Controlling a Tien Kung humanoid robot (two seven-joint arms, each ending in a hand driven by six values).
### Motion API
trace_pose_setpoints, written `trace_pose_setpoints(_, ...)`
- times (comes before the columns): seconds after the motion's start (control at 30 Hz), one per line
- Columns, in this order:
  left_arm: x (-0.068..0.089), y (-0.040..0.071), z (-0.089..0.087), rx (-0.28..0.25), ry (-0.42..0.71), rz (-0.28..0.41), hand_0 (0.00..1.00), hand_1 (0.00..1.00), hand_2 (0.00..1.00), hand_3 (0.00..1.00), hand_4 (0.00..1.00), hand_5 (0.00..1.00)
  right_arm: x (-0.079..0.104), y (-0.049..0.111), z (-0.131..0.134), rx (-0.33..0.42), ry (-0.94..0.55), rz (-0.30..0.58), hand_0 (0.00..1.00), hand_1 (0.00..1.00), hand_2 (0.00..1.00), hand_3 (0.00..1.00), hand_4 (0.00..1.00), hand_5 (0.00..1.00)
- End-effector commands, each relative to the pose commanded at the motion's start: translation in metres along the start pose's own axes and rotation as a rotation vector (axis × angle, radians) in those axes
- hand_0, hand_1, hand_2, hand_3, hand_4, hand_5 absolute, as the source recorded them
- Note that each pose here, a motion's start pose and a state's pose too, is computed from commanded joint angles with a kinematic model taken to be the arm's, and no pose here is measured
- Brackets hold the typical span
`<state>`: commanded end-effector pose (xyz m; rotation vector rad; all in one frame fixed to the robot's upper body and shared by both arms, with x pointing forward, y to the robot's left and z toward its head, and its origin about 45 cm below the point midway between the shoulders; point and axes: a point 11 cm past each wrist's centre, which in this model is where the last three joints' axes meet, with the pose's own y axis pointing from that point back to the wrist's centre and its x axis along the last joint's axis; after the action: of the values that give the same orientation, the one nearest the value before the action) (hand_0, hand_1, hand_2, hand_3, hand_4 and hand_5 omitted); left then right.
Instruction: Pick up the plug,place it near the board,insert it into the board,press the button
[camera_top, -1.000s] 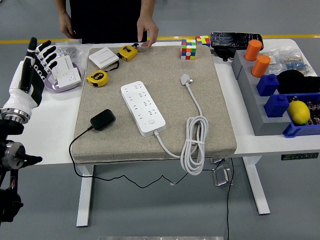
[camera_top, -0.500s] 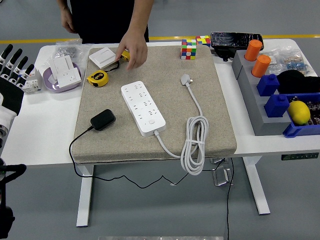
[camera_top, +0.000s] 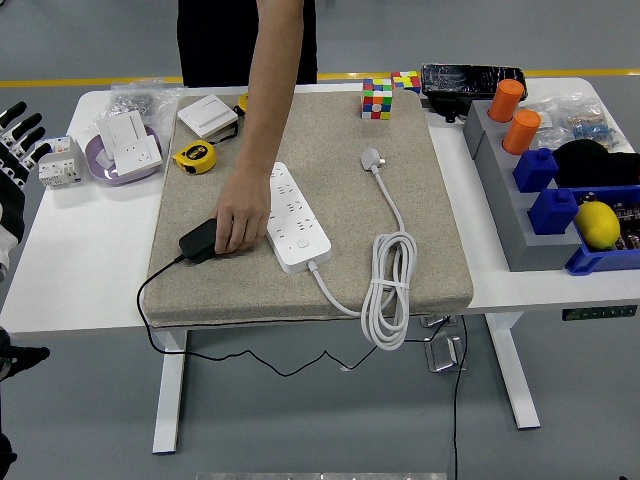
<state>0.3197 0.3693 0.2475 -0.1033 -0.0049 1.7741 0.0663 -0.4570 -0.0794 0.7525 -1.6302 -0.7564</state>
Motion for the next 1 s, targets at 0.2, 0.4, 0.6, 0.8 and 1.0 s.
trace_pose_setpoints(0.2, -0.001, 0.001, -0.004, 0.016, -0.030, -0.015, 0.792, 0.836, 0.799, 0.790, 0.998, 0.955, -0.002, -0.001, 0.004, -0.027, 0.020, -0.032, 0.890, 0.821, 0.790, 0.818, 0.998, 0.998)
trace_pose_setpoints(0.4, -0.003, 0.001, -0.009, 0.033, -0.029, -0.032, 0.800, 0.836, 0.799, 0.783, 0.998, 0.820, -0.002, -0.001, 0.002, -0.027, 0.020, -0.039, 0.891, 0.821, 0.790, 0.816, 0.998, 0.998)
trace_pose_setpoints(0.6, -0.004, 0.000, -0.011, 0.040, 0.024, -0.053, 0.860, 0.870, 0.809, 0.776, 0.998, 0.823, -0.003, -0.001, 0.000, -0.026, 0.020, -0.046, 0.893, 0.822, 0.790, 0.816, 0.998, 0.998)
trace_pose_setpoints(0.8, -0.010, 0.000, -0.011, 0.050, 0.196, -0.118, 0.930, 0.947, 0.879, 0.793, 0.998, 0.892, -0.003, -0.001, 0.001, -0.030, 0.019, -0.049, 0.895, 0.825, 0.793, 0.815, 0.998, 0.992)
trace_pose_setpoints(1.0, -0.012, 0.001, -0.009, 0.041, 0.353, -0.145, 0.998, 0.998, 0.954, 0.931, 0.998, 0.998, -0.004, 0.000, -0.002, -0.027, 0.016, -0.052, 0.897, 0.826, 0.793, 0.814, 0.998, 0.971)
